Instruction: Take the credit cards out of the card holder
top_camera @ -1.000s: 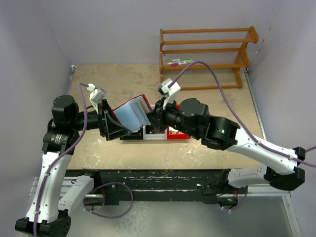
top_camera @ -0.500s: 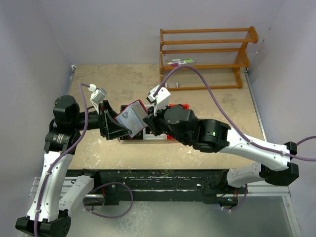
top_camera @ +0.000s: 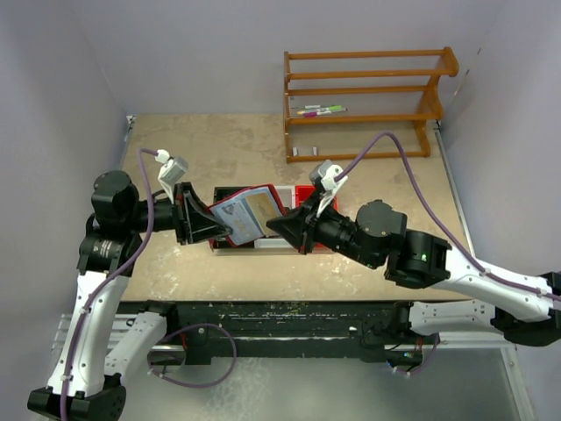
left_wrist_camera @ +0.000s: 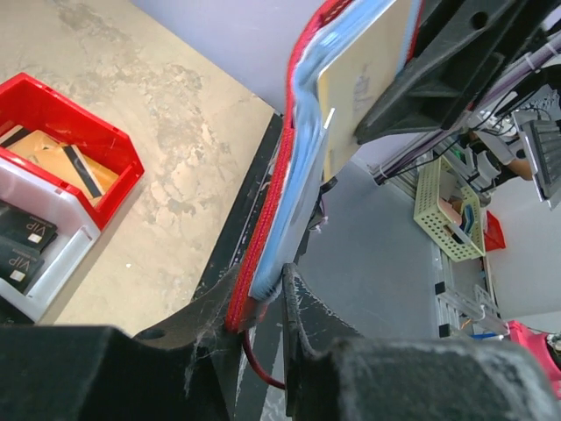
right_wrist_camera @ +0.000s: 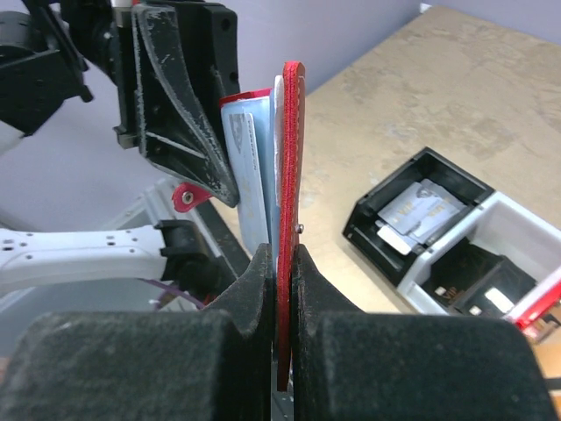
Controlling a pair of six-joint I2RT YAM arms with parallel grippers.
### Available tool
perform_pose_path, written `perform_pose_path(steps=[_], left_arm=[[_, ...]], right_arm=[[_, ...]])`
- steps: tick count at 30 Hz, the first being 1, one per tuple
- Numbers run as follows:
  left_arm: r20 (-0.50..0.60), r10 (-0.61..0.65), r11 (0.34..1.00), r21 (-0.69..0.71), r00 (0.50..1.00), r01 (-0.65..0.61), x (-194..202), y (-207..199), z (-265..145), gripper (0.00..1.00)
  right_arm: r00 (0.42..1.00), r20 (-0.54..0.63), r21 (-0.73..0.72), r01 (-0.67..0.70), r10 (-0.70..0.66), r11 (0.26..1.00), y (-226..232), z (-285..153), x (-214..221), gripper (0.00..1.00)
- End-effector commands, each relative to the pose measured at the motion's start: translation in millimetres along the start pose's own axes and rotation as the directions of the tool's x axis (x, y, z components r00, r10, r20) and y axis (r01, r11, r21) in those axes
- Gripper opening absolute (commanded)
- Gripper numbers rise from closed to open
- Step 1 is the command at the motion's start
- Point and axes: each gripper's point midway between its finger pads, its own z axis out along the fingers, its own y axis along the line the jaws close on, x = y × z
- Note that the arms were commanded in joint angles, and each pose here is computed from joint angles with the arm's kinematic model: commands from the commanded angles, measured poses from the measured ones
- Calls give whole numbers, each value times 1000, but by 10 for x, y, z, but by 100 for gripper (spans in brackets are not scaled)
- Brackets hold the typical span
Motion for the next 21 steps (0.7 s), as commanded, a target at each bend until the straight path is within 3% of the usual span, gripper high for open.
perform_pose_path(steps=[1,6,12,21], left_arm=[[40,59,997,53,997,-61,-164,-233,-30,24],[57,41,996,81,997,-46,-239,-363,-46,26],[53,24,994,107,998,-30,-224,-445,-63,43],[69,-46,994,102,997,39,-150,-395,-51,42]], right_arm=[[987,107,-169,-98,117,981,298,-23,-282,0],[979,111,-233,-142,171,962,312,-34,-281,0],[955,138,-273,-217,261,937,191,-28,-331,0],[924,152,-331,-288,352,899,220,62,-313,0]])
